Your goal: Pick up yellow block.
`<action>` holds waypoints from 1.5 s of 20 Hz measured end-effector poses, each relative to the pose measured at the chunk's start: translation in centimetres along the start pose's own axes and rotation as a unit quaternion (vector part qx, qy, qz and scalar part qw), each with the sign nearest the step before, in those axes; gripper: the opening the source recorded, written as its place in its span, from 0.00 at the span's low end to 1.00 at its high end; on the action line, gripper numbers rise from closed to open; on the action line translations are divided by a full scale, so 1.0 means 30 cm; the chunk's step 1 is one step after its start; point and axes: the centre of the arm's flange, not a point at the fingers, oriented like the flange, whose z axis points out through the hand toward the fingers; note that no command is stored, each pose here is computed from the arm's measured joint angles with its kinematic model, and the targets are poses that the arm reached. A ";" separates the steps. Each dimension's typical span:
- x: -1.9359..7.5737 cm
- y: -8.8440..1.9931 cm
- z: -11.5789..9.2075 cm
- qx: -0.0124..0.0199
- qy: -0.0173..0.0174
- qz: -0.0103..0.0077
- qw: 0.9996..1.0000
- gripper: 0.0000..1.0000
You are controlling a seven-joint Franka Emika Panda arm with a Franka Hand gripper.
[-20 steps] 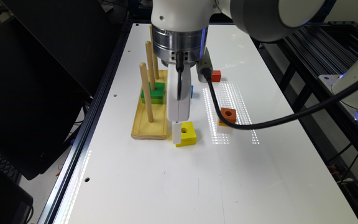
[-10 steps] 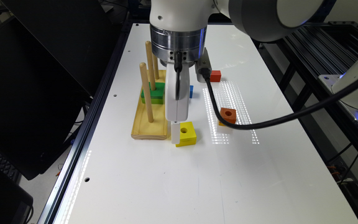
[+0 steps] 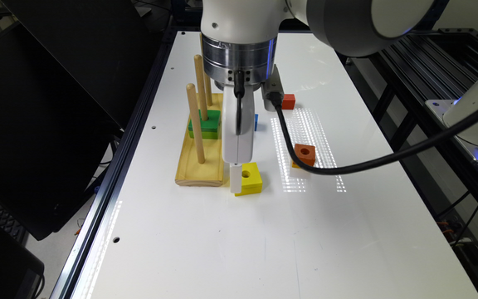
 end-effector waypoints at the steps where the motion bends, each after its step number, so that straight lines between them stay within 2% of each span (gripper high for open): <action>1: 0.000 0.000 0.000 0.000 0.000 0.000 1.000 1.00; 6: -0.001 0.002 0.002 -0.001 -0.001 0.000 1.000 1.00; 9: -0.003 0.009 0.011 -0.004 -0.002 0.000 1.000 1.00; 12: -0.007 0.020 0.041 -0.007 -0.005 0.001 1.000 1.00; 16: -0.004 0.026 0.090 -0.007 -0.007 0.000 1.000 1.00; 26: -0.004 0.026 0.091 -0.007 -0.007 0.000 1.000 1.00; 28: -0.006 0.032 0.119 -0.009 -0.010 0.000 1.000 1.00; 29: -0.006 0.036 0.149 -0.009 -0.010 0.000 1.000 1.00; 30: -0.004 0.031 0.146 -0.008 -0.007 0.001 1.000 1.00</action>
